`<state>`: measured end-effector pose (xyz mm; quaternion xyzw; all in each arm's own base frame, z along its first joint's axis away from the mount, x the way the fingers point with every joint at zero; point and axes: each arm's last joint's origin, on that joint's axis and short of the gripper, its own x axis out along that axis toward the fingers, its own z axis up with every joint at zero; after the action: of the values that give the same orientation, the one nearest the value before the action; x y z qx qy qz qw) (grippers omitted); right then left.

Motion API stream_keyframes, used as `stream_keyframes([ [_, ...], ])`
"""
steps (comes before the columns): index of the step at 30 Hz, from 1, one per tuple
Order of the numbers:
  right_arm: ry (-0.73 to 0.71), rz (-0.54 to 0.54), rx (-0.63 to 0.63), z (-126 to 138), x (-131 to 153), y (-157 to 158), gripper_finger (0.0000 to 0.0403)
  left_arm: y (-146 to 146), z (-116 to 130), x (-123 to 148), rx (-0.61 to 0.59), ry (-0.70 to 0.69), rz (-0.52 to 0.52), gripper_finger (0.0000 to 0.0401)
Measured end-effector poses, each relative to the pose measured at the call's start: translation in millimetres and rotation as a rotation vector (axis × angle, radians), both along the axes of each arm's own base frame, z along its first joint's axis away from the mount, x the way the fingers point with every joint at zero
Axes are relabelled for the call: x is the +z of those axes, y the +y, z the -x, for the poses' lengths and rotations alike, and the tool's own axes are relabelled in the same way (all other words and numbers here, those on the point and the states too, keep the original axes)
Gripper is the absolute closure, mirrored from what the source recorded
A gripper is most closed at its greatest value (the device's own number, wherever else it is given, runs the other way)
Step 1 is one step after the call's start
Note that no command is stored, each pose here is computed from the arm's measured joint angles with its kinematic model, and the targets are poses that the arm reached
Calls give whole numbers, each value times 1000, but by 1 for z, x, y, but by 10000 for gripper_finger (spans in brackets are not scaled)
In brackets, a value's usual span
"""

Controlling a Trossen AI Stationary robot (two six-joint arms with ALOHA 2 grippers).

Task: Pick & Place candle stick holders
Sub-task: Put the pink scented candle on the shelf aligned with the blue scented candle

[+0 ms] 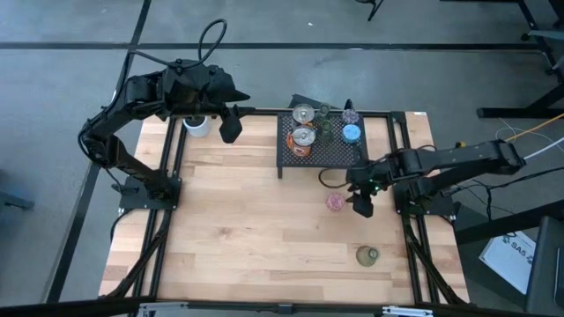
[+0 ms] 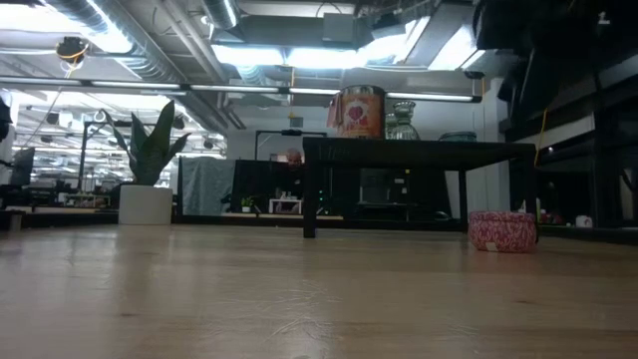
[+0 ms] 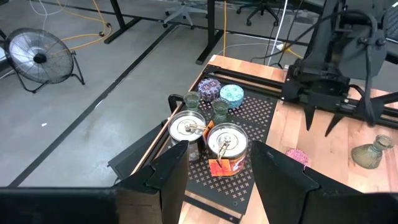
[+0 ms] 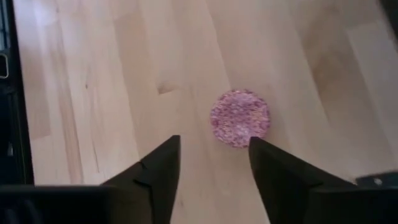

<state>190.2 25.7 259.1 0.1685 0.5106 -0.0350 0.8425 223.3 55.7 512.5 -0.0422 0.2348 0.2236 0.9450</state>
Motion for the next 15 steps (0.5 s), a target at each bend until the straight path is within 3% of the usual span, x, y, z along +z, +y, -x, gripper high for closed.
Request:
stream_keyframes([
  [15,-30,54,141,3,-49,19,101,0,0,0,-1,0,0,232],
])
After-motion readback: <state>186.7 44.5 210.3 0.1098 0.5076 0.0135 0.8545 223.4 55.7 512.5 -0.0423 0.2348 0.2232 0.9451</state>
